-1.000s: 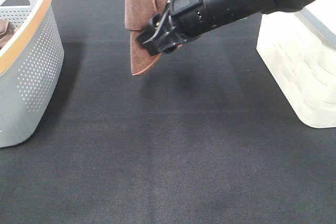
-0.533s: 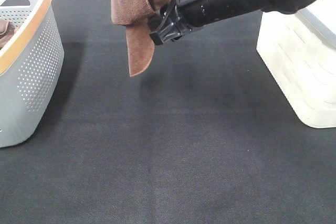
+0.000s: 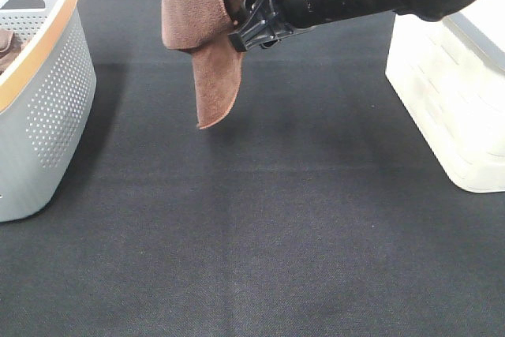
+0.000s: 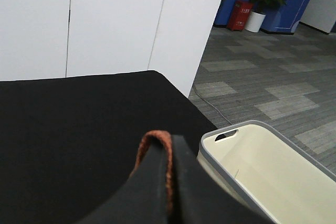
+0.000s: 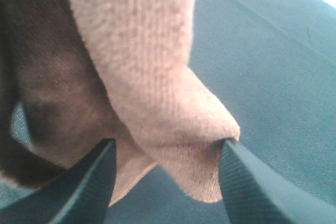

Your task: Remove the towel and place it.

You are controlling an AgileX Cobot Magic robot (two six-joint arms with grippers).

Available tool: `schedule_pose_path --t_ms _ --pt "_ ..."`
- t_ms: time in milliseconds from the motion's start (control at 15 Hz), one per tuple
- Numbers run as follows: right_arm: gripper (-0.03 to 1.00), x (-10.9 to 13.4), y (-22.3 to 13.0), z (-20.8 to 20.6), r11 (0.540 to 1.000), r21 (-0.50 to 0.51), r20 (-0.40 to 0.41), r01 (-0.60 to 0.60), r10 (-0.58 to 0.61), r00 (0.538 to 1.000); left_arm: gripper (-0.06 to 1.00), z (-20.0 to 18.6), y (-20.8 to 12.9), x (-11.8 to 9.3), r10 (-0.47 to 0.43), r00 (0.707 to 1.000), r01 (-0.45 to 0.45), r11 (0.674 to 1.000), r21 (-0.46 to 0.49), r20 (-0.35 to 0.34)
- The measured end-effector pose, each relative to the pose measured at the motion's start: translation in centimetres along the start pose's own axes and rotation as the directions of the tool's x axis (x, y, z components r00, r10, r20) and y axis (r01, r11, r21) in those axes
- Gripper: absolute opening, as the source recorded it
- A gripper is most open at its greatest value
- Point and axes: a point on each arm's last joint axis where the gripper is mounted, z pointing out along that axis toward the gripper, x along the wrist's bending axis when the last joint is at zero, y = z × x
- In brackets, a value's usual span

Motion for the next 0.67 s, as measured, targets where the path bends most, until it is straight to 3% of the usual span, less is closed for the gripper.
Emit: schedule_pose_path --t_ms 400,600,667 --pt "0.38 -1.1 0.3 -0.1 0.996 -0.039 0.115 -0.075 0.079 0.990 0.00 0.0 0.0 0.0 -0.001 1.000 0.001 1.000 0.001 0.000" --pt "0.01 -1.1 0.3 -0.1 0.996 -0.041 0.122 -0.077 0.082 0.989 0.00 0.0 0.0 0.0 0.026 1.000 -0.026 1.000 0.002 0.000" --pt "0.01 -1.1 0.3 -0.1 0.996 -0.041 0.122 -0.077 0.082 0.989 0.00 0.0 0.0 0.0 0.026 1.000 -0.026 1.000 0.002 0.000"
